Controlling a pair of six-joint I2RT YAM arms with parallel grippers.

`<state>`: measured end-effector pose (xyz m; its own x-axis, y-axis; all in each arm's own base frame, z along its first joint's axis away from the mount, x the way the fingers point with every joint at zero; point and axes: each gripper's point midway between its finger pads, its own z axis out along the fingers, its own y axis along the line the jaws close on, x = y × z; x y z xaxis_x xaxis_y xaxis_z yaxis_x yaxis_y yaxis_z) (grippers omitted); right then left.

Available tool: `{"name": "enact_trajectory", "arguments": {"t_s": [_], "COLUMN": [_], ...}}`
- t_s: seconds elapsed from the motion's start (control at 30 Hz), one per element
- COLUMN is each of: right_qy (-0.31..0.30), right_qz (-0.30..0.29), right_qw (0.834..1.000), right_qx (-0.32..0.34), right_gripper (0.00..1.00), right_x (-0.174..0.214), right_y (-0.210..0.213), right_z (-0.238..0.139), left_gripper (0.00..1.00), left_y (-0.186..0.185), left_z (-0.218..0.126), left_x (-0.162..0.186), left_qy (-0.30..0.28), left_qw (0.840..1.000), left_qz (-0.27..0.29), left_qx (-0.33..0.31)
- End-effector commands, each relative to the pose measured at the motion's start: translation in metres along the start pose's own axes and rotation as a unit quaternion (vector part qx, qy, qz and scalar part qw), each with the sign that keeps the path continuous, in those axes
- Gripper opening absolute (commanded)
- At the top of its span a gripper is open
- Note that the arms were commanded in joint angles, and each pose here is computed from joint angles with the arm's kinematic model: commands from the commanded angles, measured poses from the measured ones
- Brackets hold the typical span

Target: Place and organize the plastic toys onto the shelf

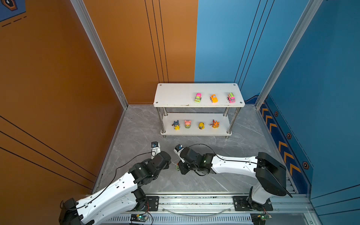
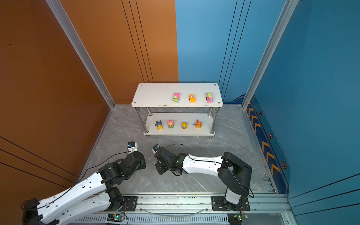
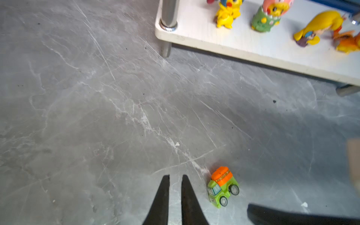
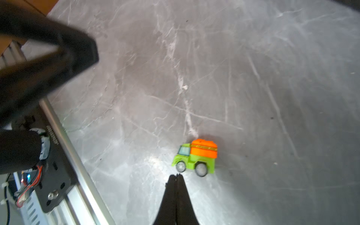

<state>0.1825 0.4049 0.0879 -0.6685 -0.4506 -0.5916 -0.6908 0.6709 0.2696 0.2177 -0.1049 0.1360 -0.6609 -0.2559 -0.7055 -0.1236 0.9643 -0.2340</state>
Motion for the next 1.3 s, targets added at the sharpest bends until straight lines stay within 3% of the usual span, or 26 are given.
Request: {"name": "enact_trajectory", "arguments": {"t_s": [0.0, 0.27, 0.7, 1.27], "right_qy": [0.031, 0.018, -0.014, 0.002], "right_qz": [0.006, 0.022, 0.024, 0.028], "right_qw": [0.999, 0.999, 1.000, 1.000], "right_qx": [0.014, 0.026, 0.014, 0.013], "right_gripper": [0.00, 0.00, 0.00, 0.00], "right_x": [0.020, 0.025, 0.000, 0.009], "right_y": [-0.011, -0.028, -0.025, -0.032], "right_z": [0.015, 0.027, 0.013, 0.027], "left_gripper": [0.15, 0.20, 0.21, 0.21], "left_y": [0.015, 0.026, 0.025, 0.026], "left_z": [-0.001, 0.001, 0.007, 0.014], "left_x": [0.001, 0.006, 0.009, 0.011], "left_qy": [0.001, 0.014, 0.023, 0.029], "left_qw": [1.000, 0.999, 0.999, 0.998], "left_qz": [-0.020, -0.045, -0.043, -0.047], "left_qx": [0.002, 0.002, -0.002, -0.005]}}
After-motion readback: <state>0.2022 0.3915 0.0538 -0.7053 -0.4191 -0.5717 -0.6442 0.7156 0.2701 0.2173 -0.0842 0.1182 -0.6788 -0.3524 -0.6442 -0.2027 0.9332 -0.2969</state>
